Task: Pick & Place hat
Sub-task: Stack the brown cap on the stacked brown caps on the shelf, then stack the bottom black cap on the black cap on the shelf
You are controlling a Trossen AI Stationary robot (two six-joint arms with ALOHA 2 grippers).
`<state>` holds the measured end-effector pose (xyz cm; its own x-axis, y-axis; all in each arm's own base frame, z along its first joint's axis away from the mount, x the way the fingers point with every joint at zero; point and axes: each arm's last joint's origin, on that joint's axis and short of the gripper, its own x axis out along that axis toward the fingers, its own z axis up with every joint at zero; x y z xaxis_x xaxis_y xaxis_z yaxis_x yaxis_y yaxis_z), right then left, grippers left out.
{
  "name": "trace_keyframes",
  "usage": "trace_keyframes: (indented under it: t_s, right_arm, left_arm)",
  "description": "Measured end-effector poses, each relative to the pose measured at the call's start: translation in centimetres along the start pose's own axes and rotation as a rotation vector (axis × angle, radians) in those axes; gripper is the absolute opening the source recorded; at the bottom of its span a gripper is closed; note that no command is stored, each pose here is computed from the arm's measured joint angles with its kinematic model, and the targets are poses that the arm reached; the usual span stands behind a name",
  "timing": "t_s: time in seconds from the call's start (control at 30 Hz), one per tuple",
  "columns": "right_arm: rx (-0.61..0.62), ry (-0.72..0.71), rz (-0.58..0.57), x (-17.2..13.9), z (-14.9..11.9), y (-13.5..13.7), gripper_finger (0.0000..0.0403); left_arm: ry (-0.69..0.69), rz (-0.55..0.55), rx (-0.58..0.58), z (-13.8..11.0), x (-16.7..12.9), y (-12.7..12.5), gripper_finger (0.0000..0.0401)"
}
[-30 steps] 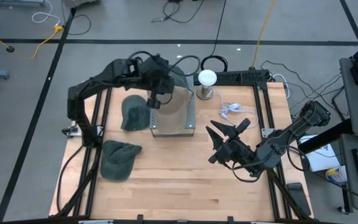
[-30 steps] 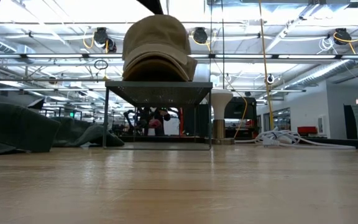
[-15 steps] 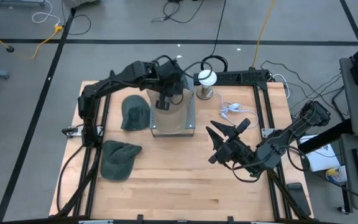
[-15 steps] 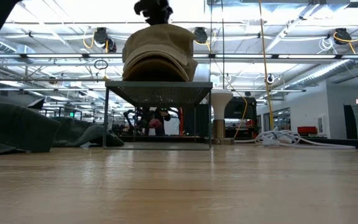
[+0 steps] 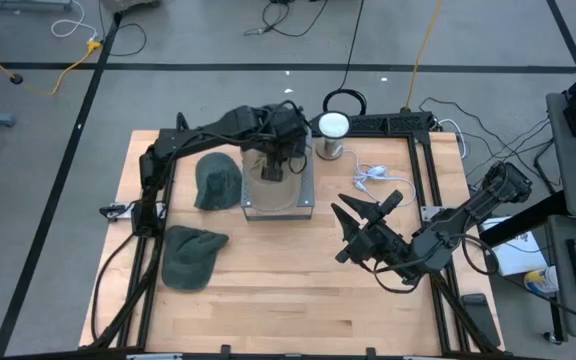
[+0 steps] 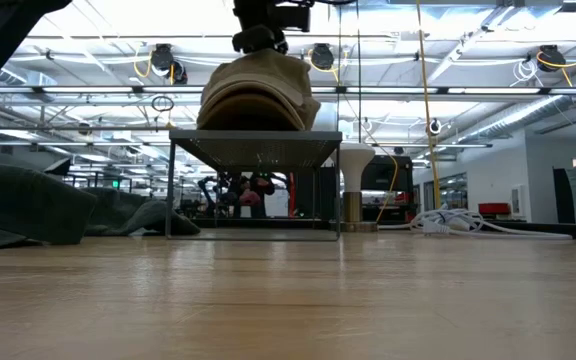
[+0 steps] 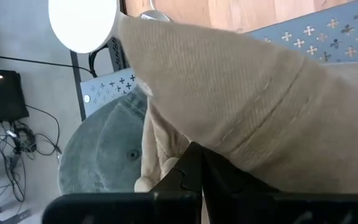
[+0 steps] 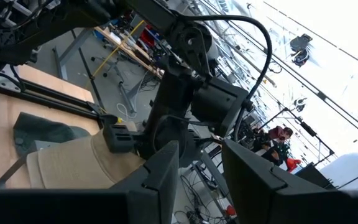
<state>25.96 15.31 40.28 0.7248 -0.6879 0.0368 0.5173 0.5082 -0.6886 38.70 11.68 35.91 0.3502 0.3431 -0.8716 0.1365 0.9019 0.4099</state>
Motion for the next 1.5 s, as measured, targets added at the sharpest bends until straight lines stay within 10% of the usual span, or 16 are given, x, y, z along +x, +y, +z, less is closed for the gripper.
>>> trace_keyframes:
  t_s: [0.73, 1.1, 1.5]
  right_arm:
    - [-0.007, -0.001, 0.0, 0.0, 0.0, 0.0, 0.0116]
    - [0.118, -0.125, 0.099, -0.3, 0.3, -0.6, 0.0116]
    - [0.339, -0.145, 0.22, -1.3, -4.7, -1.8, 0.0116]
  left_arm:
    - [-0.125, 0.128, -0.129, -2.4, -8.1, 0.3, 0.0198]
    - [-0.245, -0.223, -0.283, -6.3, -13.3, -0.9, 0.0209]
    - [-0.355, -0.209, -0.37, -11.0, -19.9, -2.1, 0.0209]
